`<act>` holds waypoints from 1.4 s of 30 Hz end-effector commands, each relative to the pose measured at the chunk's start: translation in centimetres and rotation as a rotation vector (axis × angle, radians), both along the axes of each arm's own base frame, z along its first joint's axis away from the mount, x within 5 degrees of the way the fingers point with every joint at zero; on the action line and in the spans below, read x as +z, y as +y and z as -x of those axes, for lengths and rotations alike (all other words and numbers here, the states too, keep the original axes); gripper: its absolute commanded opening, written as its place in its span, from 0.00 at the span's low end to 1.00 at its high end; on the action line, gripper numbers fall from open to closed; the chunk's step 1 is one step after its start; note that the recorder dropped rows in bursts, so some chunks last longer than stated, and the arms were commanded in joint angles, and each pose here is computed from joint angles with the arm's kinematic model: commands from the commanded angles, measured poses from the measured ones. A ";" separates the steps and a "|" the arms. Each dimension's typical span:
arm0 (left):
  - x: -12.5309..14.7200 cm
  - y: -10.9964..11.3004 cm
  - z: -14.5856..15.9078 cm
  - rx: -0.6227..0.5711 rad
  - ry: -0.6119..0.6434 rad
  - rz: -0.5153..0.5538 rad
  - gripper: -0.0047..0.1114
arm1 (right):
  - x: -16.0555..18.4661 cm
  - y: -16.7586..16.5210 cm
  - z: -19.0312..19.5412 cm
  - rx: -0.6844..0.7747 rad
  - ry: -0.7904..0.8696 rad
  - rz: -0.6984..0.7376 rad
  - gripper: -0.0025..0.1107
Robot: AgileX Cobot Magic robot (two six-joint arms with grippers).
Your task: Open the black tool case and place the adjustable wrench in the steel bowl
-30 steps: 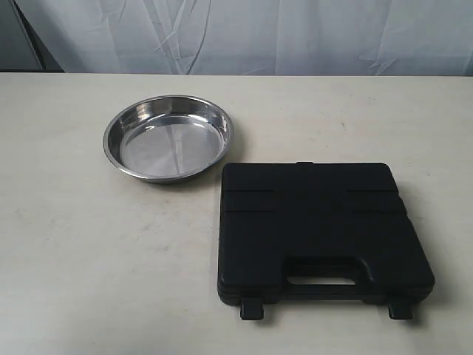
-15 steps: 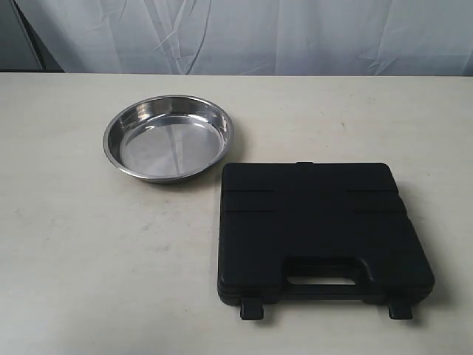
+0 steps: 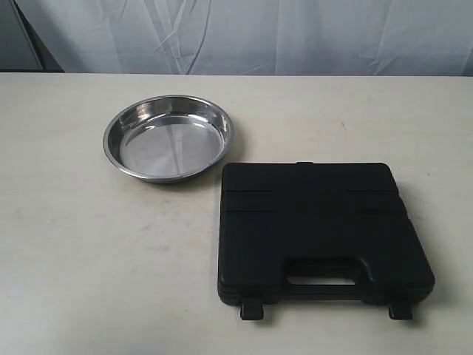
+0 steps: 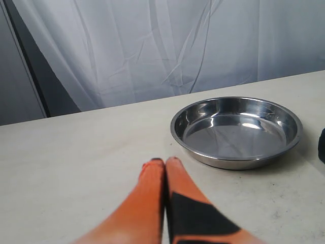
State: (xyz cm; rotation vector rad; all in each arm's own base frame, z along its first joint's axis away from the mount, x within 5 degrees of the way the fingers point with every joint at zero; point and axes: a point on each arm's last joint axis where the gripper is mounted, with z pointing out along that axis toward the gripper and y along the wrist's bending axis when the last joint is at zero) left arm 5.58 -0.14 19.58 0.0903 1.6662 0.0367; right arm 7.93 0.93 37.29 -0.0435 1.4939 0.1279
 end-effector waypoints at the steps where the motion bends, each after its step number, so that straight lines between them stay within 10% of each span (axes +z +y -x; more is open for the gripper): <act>1: 0.1 0.0 0.0 -0.004 -0.005 0.002 0.04 | -2.3 2.3 -7.3 0.218 0.592 0.252 0.02; 15: 0.1 0.0 0.0 -0.004 -0.005 0.002 0.04 | -15.8 13.3 -13.7 0.740 1.338 0.666 0.38; 26: 0.1 0.0 0.0 -0.004 -0.005 0.002 0.04 | -19.1 17.1 -11.9 0.853 1.369 0.953 0.38; 42: 0.1 0.0 0.0 -0.004 -0.005 0.002 0.04 | -22.1 17.9 -12.5 0.839 1.433 0.948 0.38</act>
